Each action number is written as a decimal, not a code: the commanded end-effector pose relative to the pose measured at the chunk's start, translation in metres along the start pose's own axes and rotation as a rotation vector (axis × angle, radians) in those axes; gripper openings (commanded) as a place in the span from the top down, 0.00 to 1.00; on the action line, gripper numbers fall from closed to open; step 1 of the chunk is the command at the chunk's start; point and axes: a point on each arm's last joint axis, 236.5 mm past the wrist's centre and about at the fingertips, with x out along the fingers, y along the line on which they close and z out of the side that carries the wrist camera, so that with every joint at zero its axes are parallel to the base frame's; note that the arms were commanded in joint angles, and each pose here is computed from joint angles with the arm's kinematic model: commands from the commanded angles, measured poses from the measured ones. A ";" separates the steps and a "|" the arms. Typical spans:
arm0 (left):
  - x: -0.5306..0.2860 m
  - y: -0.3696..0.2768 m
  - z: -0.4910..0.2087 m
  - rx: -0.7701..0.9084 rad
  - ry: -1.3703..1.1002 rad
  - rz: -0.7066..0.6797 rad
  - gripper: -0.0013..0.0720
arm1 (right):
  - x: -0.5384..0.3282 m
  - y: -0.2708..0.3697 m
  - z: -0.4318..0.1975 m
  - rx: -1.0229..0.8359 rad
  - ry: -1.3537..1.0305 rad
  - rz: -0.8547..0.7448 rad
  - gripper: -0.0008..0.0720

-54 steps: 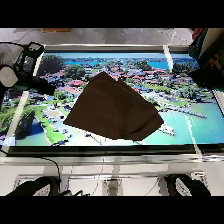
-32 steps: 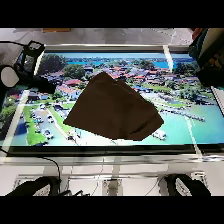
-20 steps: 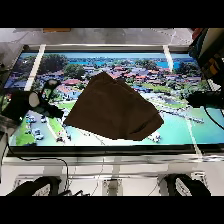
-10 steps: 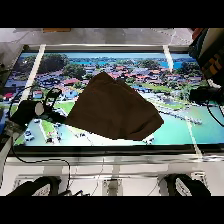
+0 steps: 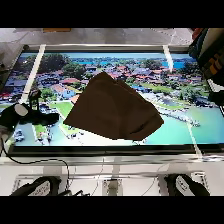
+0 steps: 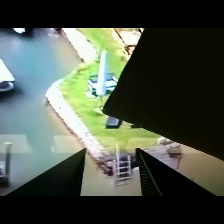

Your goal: Fold the clothes and pants, and hang the long-sleeved shirts on hangers.

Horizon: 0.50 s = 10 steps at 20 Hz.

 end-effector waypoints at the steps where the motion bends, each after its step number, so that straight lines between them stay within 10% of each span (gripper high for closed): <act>1: 0.018 -0.023 -0.020 -0.119 0.021 -0.126 0.44 | 0.008 0.005 -0.005 0.044 0.016 0.070 0.97; 10: 0.071 -0.047 -0.027 -0.258 0.024 -0.196 0.44 | 0.014 0.006 -0.004 0.052 0.018 0.077 0.97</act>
